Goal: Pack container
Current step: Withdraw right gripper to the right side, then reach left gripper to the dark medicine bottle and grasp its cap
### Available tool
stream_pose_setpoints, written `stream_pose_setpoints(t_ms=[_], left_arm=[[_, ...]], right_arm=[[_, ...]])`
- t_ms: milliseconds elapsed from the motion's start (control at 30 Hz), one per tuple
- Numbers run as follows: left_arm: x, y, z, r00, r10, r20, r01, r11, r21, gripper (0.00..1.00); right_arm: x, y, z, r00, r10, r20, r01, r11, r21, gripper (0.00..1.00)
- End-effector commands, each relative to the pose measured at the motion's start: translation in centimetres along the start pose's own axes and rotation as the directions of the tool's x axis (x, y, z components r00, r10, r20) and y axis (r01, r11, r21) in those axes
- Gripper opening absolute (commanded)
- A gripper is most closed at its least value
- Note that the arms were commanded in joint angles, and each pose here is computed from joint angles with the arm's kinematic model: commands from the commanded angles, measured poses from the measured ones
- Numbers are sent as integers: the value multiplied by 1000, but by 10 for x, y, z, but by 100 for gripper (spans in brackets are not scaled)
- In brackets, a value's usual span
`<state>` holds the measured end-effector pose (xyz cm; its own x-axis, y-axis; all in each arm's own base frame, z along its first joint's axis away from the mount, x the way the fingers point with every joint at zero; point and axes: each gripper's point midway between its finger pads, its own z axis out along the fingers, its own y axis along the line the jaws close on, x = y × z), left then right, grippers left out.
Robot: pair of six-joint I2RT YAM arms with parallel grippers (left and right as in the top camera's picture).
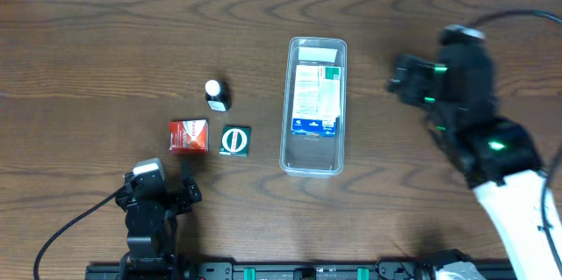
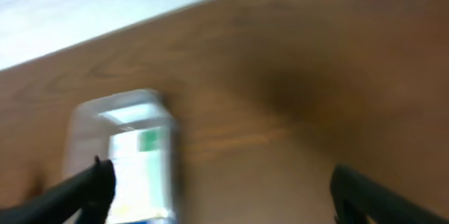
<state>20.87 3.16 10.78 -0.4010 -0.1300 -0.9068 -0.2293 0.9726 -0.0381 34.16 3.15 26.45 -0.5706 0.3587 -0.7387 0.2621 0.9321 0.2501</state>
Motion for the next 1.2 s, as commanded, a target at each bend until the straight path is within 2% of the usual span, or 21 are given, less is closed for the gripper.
stream_pose_setpoints(t_ms=[0,100,167,233,500,600,700,800,933,1067,1167], left_arm=[[6,2,3,1000,-4,-10,4,1000,-9,98],[4,3,3,1000,3,-1,-3,1000,-15,98],[-16,9,2,996,34,80,-29,998,-60,98],[-36,0,0,987,-4,159,5,1000,-10,98],[-37,-17,-1,987,-28,159,12,995,95,98],[-55,-29,-8,974,-44,222,8,987,161,98],[-74,-28,-17,970,-48,239,11,988,156,98],[-84,-28,-19,985,-45,166,21,990,140,98],[-99,-28,-5,999,-36,-41,39,996,83,98],[-126,-44,23,968,6,-253,13,997,76,98],[-154,-67,46,941,20,-336,29,990,141,98]], right_arm=[[-4,-40,2,998,59,-7,-58,993,100,99],[-3,-63,2,995,96,-20,-92,983,161,99],[0,-70,1,994,106,-36,-98,978,183,99],[6,-73,1,993,106,-58,-93,976,196,99],[24,-80,-2,986,104,-130,-73,971,230,99],[24,-80,-2,986,104,-130,-73,971,230,99],[24,-80,-2,986,104,-130,-73,971,230,99],[24,-80,-2,986,104,-130,-73,971,230,99],[24,-80,-2,986,104,-130,-73,971,230,99],[24,-80,-2,986,104,-130,-73,971,230,99],[24,-80,-2,986,105,-130,-73,971,230,99]])
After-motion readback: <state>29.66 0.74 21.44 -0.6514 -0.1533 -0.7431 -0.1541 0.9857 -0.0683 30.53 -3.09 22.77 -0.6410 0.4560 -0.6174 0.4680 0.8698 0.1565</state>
